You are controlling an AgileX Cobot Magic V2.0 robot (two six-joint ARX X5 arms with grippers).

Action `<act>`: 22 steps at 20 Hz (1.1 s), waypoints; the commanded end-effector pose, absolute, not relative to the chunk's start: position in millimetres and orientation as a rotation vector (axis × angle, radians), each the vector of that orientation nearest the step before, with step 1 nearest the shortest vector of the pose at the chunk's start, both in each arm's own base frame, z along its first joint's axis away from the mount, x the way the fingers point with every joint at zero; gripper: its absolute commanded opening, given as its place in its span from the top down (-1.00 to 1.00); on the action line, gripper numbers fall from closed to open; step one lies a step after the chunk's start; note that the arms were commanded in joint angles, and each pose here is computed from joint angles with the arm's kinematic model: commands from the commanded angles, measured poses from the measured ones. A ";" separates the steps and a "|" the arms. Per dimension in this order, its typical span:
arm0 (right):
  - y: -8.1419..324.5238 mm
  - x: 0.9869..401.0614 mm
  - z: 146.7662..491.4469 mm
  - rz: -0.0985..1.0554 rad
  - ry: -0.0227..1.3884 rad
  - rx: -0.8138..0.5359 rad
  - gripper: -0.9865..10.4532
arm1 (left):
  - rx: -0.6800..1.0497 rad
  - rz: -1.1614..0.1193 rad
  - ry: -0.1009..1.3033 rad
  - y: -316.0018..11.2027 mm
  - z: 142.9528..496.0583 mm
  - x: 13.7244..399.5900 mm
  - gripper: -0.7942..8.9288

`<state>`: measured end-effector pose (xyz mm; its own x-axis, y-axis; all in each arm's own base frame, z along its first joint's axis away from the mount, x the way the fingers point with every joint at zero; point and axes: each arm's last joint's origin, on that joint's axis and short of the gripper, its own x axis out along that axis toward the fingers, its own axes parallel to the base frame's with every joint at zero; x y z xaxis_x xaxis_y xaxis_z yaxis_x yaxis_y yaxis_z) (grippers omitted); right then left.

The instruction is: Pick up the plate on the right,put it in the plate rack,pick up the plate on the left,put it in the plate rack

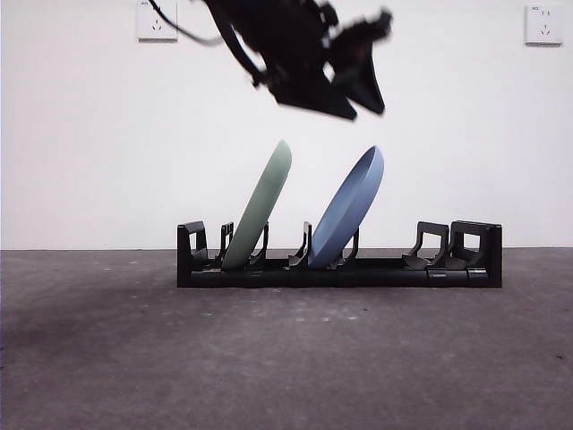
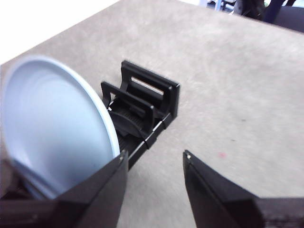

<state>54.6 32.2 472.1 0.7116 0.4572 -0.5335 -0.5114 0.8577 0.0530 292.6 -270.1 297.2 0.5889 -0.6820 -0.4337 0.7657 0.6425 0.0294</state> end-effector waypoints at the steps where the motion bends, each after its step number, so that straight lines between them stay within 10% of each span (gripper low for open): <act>1: 33.2 56.1 468.4 0.542 0.595 -0.115 0.28 | 0.228 -0.872 0.433 -259.7 320.7 269.7 0.43; 11: 41.9 67.0 460.9 0.613 0.658 -0.108 0.28 | 0.228 -0.895 0.544 -149.6 411.2 141.1 0.44; 22: 54.2 85.3 420.9 0.655 0.838 -0.114 0.28 | 0.214 -0.890 0.546 -87.9 426.0 81.1 0.45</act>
